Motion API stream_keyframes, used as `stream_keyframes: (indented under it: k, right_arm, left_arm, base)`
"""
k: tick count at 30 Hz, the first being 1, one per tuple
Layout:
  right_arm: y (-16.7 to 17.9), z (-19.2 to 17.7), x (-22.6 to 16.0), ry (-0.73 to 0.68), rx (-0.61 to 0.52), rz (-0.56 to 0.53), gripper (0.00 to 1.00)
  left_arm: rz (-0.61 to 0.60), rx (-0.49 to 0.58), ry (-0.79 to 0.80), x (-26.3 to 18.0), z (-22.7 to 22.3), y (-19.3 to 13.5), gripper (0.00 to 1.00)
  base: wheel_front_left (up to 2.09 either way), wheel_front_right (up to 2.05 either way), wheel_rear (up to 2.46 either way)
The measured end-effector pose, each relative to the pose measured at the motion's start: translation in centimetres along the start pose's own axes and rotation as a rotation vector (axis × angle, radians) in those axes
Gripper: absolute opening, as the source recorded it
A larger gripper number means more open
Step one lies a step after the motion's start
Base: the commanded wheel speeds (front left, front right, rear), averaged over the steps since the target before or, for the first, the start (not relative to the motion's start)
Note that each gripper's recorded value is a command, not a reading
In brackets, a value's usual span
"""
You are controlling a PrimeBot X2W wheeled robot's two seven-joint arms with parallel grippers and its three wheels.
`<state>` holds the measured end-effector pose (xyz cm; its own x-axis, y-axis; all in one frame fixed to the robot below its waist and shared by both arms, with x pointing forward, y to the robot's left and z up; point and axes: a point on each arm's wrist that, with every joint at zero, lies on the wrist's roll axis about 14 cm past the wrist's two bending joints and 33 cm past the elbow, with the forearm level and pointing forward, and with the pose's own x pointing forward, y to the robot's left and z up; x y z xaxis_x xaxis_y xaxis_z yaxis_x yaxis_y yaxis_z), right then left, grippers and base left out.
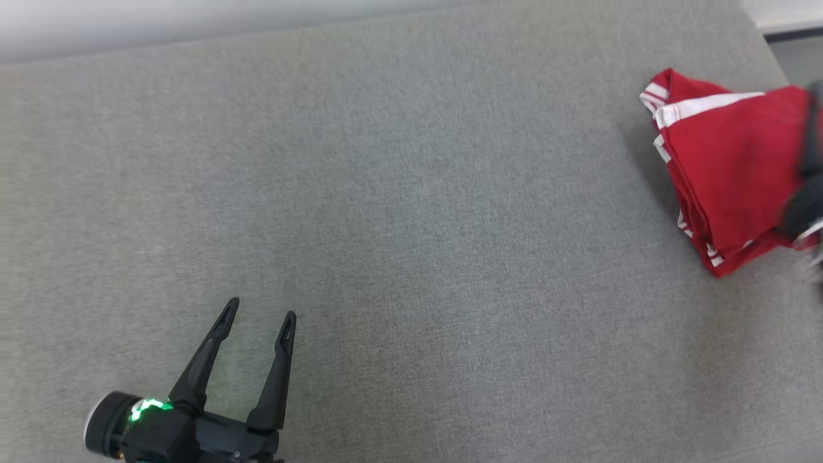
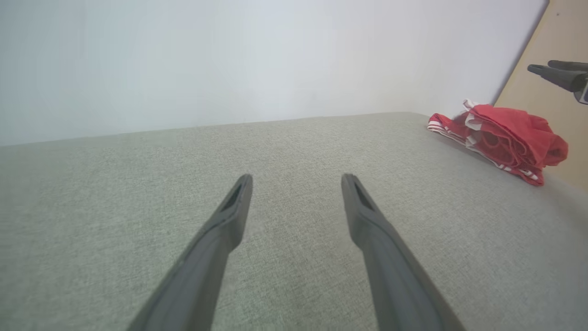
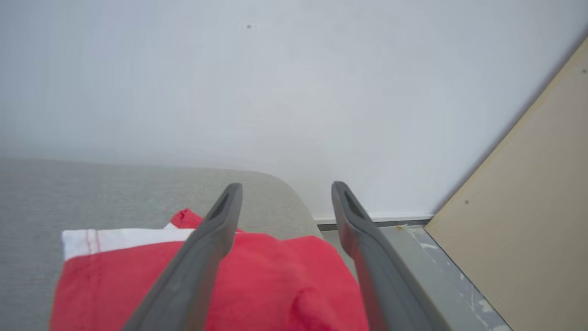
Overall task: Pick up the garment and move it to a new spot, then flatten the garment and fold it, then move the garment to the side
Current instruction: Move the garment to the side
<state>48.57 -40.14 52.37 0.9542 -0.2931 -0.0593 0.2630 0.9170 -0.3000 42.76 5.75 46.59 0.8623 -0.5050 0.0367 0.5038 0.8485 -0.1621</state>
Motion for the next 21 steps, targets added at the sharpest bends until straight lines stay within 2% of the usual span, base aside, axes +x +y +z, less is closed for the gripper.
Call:
stream_keyframes:
  k: [4,10,16,21]
  right_arm:
    - [6.3,-0.8,-3.4,-0.043,0.060,0.100,1.00]
    - [12.8,0.6,-7.5,-0.109,0.135,0.232,1.00]
    - [17.7,2.8,-11.0,-0.174,0.211,0.356,1.00]
    - [19.6,5.3,-13.8,-0.249,0.269,0.410,1.00]
  left_arm:
    - [0.049,-0.010,-0.022,-0.7,1.0,0.2,1.00]
    - [0.162,-0.020,-0.041,-2.9,2.0,1.4,1.00]
    - [0.280,-0.056,-0.054,-5.6,2.6,2.8,1.00]
    - [0.339,-0.047,-0.111,-7.3,4.5,3.4,1.00]
  base:
    - [0.00,0.00,0.00]
    - [0.00,0.00,0.00]
    - [0.00,0.00,0.00]
    - [0.00,0.00,0.00]
